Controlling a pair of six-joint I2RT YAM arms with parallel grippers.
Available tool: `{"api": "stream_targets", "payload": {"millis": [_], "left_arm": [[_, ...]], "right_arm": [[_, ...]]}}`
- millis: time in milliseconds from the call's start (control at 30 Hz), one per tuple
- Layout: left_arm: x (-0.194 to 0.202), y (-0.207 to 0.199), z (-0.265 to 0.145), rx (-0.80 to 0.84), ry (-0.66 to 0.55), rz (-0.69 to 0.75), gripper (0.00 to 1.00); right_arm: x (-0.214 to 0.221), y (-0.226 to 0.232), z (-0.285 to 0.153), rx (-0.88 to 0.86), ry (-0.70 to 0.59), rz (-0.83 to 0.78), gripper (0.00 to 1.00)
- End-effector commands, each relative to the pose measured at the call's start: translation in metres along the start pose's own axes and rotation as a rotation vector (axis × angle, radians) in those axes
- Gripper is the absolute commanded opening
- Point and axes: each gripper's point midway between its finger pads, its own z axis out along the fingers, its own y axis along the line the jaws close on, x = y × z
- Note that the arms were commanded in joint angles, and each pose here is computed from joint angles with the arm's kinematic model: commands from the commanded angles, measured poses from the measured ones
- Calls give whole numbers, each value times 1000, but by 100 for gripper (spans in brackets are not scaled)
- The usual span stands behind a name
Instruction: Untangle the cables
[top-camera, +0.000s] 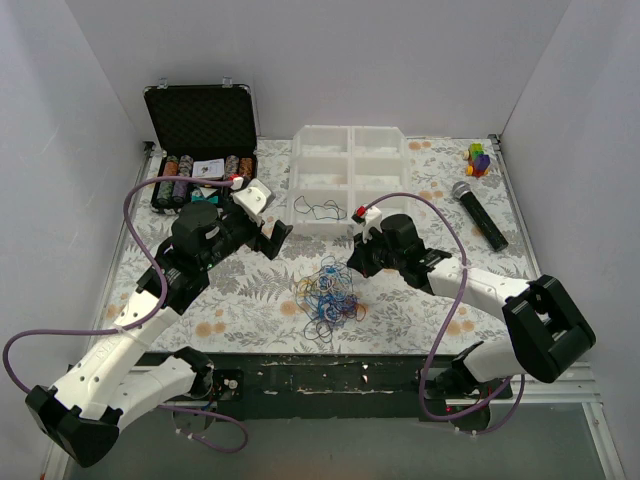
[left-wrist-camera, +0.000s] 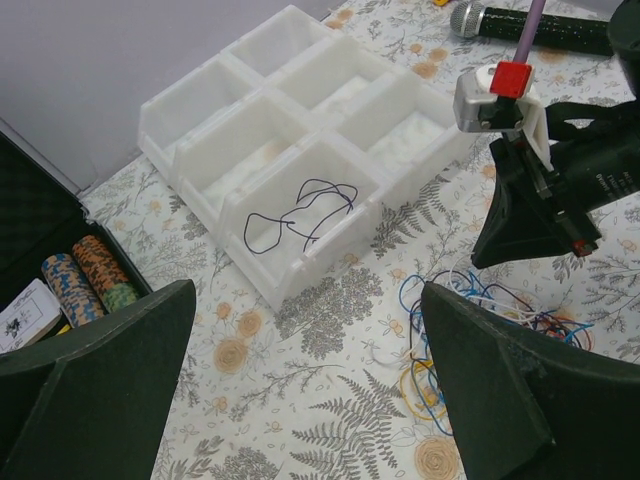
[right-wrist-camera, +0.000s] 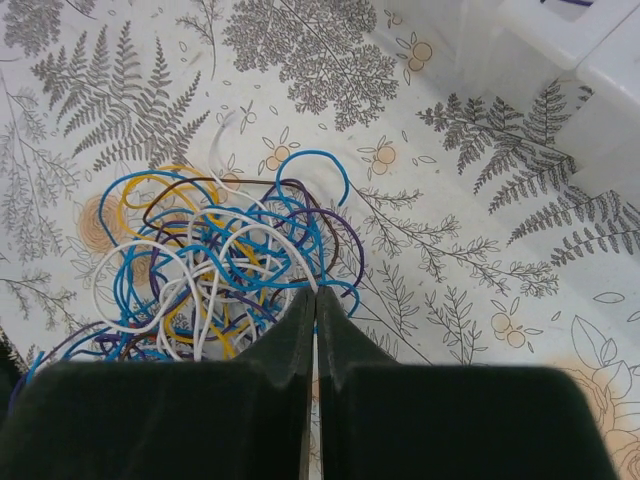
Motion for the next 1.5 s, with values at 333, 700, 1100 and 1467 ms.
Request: {"api": "stream_targets", "payload": {"millis": [333, 700, 1100, 1467], "left_arm": [[8, -4, -6, 15, 7, 27, 95], [-33, -51, -24, 298, -123, 42, 98], [-42, -92, -23, 561, -149, -27, 98], [-42, -116, -26, 719, -165, -89, 98]], "right_arm": [[-120, 54, -104, -92, -419, -62, 1], [-186, 115, -192, -302, -641, -70, 1], [-220, 146, -214, -445, -713, -88, 1], [-253, 170, -222, -531, -772, -108, 1]]}}
